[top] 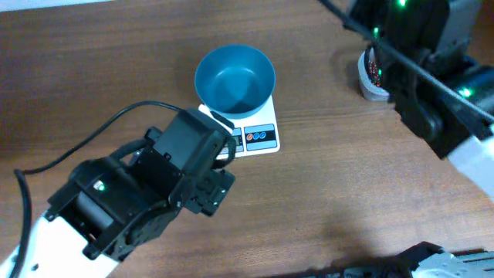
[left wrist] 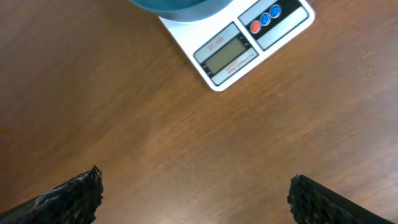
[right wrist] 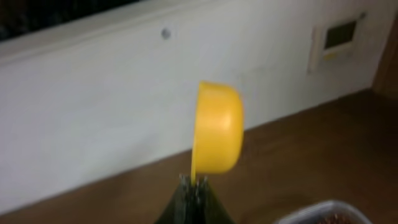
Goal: Scoop item into bowl and weigh 50g on scale
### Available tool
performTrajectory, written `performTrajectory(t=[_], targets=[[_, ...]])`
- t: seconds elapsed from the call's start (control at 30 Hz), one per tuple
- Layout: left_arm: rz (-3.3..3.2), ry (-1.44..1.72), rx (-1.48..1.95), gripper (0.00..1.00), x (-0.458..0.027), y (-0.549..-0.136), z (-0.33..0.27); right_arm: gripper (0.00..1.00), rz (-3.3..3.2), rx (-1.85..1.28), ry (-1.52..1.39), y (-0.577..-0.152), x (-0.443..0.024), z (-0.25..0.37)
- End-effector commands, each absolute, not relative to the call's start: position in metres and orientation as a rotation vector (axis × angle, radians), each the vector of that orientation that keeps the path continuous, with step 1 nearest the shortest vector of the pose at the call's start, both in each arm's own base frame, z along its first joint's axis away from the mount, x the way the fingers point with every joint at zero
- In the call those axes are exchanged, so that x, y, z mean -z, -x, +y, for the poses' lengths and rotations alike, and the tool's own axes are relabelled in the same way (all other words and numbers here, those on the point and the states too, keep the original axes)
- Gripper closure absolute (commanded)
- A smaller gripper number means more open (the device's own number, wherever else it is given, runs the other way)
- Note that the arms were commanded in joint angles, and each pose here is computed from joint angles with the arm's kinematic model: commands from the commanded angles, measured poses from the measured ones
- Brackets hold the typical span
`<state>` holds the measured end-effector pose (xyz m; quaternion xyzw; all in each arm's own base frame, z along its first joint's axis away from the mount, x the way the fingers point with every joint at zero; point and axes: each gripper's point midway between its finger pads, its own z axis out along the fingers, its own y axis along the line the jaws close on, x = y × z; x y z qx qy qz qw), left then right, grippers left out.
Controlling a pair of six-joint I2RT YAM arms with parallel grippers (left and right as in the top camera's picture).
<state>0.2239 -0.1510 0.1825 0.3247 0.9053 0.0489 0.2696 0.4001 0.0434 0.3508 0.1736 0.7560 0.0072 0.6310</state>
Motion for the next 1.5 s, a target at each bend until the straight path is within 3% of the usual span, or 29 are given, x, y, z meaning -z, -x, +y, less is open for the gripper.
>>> performTrajectory(t=[0.0, 0.17, 0.3, 0.43, 0.53, 0.57, 0.6, 0.67, 0.83, 0.93, 1.03, 1.17, 1.47], targets=[[2.482, -0.91, -0.013, 0.01, -0.178, -0.222, -0.153, 0.96, 1.68, -0.013, -0.421, -0.415, -0.359, 0.035], [2.422, -1.118, 0.246, 0.01, -0.179, -0.213, -0.173, 0.96, 1.65, -0.028, -0.426, -0.43, -0.357, 0.04], [2.263, -1.008, 0.399, 0.01, -0.207, -0.239, -0.208, 0.96, 1.652, -0.036, -0.419, -0.43, -0.357, 0.041], [2.153, -0.989, 0.688, 0.01, -0.233, -0.232, -0.244, 0.96, 1.615, -0.066, -0.415, -0.42, -0.374, 0.04], [2.171, -1.018, 0.748, 0.05, -0.226, -0.225, -0.25, 0.96, 1.589, -0.1, -0.402, -0.411, -0.388, 0.042], [2.204, -1.033, 0.749, 0.55, -0.214, -0.223, -0.252, 0.96, 1.583, -0.104, -0.401, -0.409, -0.391, 0.041], [2.29, -1.027, 0.754, 0.8, -0.189, -0.219, -0.254, 0.96, 1.586, -0.103, -0.401, -0.405, -0.392, 0.04], [2.401, -1.039, 0.757, 1.0, -0.155, -0.213, -0.26, 0.96, 1.594, -0.1, -0.4, -0.403, -0.392, 0.039], [2.59, -1.005, 0.483, 1.0, -0.078, -0.237, -0.262, 0.96, 1.629, -0.14, -0.353, -0.399, -0.388, 0.048], [2.673, -0.78, 0.319, 1.0, -0.048, -0.262, -0.254, 0.96, 1.634, -0.138, -0.353, -0.396, -0.388, 0.047], [2.654, -0.588, 0.138, 1.0, -0.042, -0.287, -0.237, 0.96, 1.646, -0.133, -0.352, -0.395, -0.386, 0.047], [2.548, -0.514, 0.172, 1.0, -0.048, -0.311, -0.25, 0.96, 1.646, -0.133, -0.351, -0.394, -0.386, 0.047], [2.487, -0.391, 0.218, 1.0, -0.023, -0.32, -0.251, 0.96, 1.615, -0.146, -0.355, -0.393, -0.395, 0.046]])
